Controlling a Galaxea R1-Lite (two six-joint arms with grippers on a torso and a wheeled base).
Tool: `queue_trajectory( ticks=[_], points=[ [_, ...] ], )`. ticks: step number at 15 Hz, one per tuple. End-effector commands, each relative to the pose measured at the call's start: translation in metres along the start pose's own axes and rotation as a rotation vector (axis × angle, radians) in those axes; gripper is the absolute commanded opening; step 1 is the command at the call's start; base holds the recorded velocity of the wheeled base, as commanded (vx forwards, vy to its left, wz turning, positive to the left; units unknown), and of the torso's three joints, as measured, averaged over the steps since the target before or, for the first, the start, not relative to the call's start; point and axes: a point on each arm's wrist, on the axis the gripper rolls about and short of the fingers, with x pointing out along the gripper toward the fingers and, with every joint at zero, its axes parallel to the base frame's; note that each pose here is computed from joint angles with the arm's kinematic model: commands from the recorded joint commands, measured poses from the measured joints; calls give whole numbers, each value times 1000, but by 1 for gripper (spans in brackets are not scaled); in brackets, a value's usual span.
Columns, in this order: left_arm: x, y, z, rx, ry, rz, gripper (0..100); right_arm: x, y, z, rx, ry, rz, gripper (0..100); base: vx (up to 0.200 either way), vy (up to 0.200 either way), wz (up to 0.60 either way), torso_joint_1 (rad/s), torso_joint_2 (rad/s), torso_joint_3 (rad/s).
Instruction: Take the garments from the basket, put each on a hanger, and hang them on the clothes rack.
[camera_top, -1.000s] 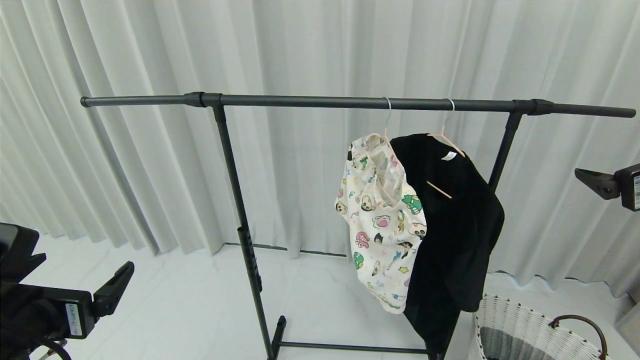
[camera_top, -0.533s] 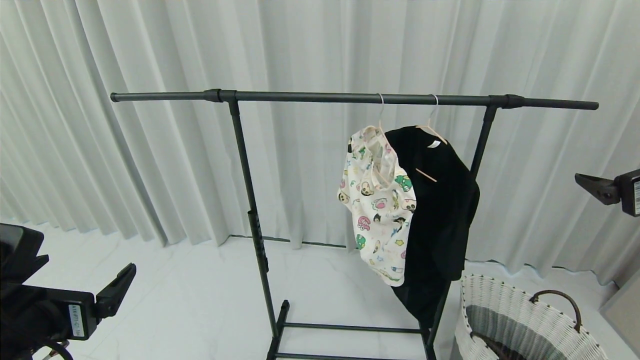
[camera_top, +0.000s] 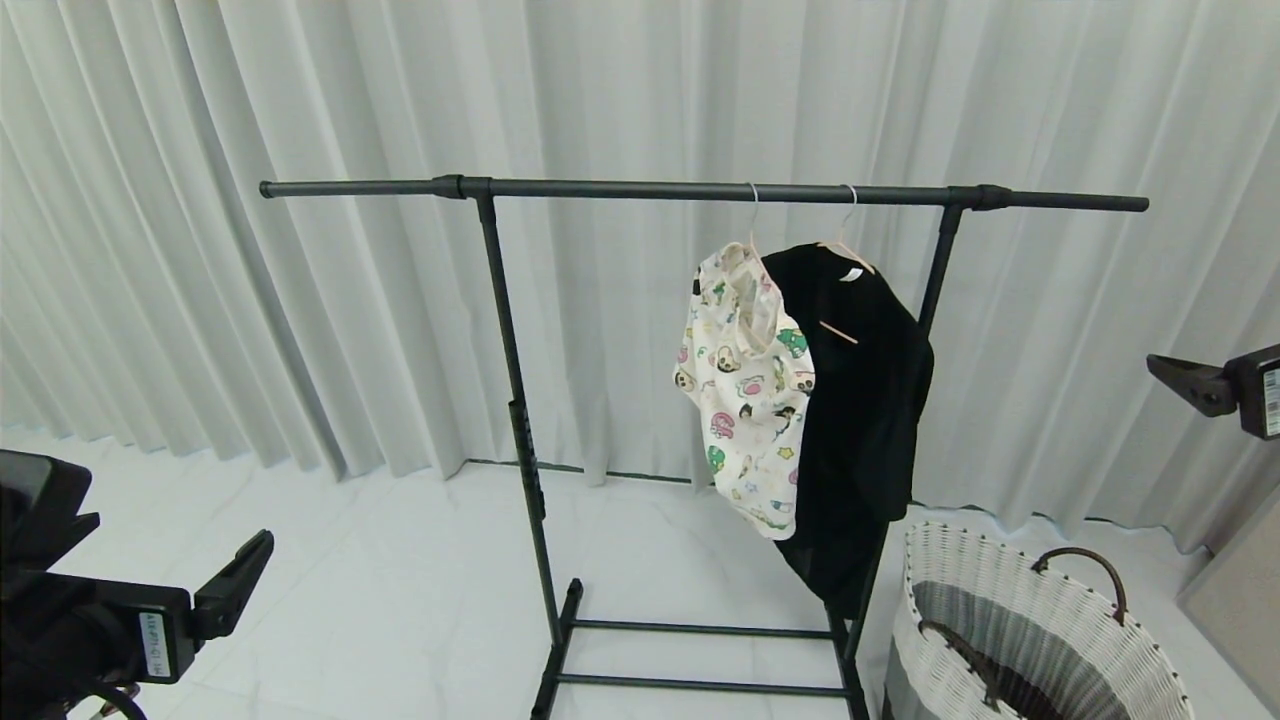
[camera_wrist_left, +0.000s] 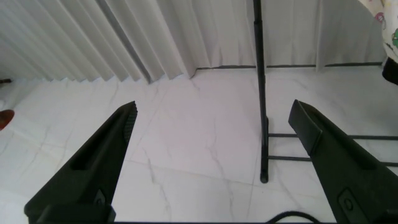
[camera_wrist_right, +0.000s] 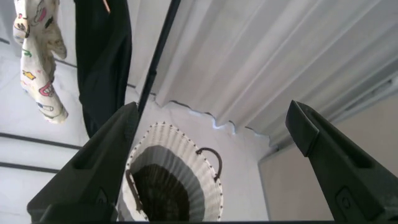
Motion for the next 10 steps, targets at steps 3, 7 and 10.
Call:
queue_trajectory(
  ticks=[3, 7, 10],
  points=[
    [0, 0, 0, 1, 3, 0, 100, -5, 0, -6, -28, 22, -26, 100, 0, 0, 0, 0, 0, 0],
    [1, -1, -1, 3, 7, -3, 100, -6, 1, -8, -32, 23, -25, 100, 0, 0, -450, -1, 3, 3],
    [1, -1, -1, 3, 8, -3, 100, -5, 1, -8, -33, 20, -10, 100, 0, 0, 0, 0, 0, 0]
  ],
)
